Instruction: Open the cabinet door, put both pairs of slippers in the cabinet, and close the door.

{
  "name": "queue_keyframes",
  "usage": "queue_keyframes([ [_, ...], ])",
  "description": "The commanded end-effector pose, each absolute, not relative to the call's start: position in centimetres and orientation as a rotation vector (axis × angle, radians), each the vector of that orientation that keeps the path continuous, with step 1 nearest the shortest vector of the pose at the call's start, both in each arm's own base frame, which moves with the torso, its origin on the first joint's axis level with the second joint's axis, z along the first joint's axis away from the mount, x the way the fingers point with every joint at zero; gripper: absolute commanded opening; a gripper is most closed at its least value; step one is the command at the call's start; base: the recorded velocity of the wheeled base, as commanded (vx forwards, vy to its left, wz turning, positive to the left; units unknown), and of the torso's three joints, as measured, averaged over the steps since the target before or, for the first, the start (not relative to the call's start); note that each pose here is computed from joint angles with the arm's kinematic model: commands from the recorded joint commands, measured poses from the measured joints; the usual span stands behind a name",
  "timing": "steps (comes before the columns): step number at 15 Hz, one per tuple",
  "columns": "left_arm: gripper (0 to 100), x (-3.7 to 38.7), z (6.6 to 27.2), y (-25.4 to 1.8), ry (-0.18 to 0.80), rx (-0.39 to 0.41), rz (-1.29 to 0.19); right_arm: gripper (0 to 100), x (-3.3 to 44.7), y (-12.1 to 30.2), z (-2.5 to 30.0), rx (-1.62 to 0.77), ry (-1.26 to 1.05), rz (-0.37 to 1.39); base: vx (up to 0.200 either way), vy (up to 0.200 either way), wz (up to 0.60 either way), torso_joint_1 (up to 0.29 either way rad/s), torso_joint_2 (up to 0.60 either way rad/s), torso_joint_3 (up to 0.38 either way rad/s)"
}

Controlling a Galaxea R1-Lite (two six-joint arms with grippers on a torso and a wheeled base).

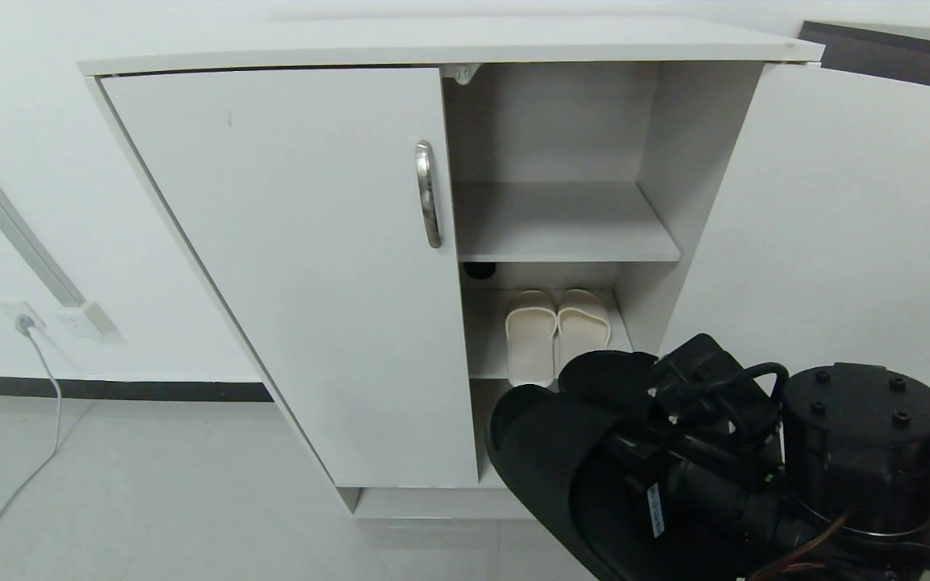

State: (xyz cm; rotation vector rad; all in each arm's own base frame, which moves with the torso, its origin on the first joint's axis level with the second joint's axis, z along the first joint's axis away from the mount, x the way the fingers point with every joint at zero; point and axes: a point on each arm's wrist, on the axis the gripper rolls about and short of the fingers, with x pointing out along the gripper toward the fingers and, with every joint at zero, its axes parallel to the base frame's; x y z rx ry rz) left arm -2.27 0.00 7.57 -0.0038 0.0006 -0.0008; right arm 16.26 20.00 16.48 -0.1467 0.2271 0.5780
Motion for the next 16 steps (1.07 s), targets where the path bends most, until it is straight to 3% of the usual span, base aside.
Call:
queue_keyframes([
  [1, 0, -2.3, 7.6, 0.0, 0.000, -0.005, 0.000, 0, 16.3, 20.0, 16.7, -0.140, 0.211, 0.579, 0.000, 0.000, 0.00, 0.000, 0.00, 0.000],
  [5, 0, -2.3, 7.6, 0.0, 0.000, -0.003, -0.002, 0, 16.3, 20.8, 16.9, -0.150, 0.162, 0.552, 0.000, 0.000, 0.00, 0.000, 0.00, 0.000],
  [7, 0, -2.3, 7.6, 0.0, 0.000, -0.002, -0.003, 0, 18.0, 24.1, 17.3, -0.098, 0.134, 0.314, 0.000, 0.000, 0.00, 0.000, 0.00, 0.000],
  [9, 0, -2.3, 7.6, 0.0, -0.002, -0.002, -0.003, 0, 18.4, 26.0, 17.0, -0.065, 0.135, 0.202, 0.000, 0.000, 0.00, 0.000, 0.00, 0.000],
  [16, 0, -2.3, 7.6, 0.0, 0.000, 0.000, -0.005, 0, 19.3, 27.3, 22.8, 0.025, 0.142, 0.139, 0.000, 0.000, 0.00, 0.000, 0.00, 0.000],
])
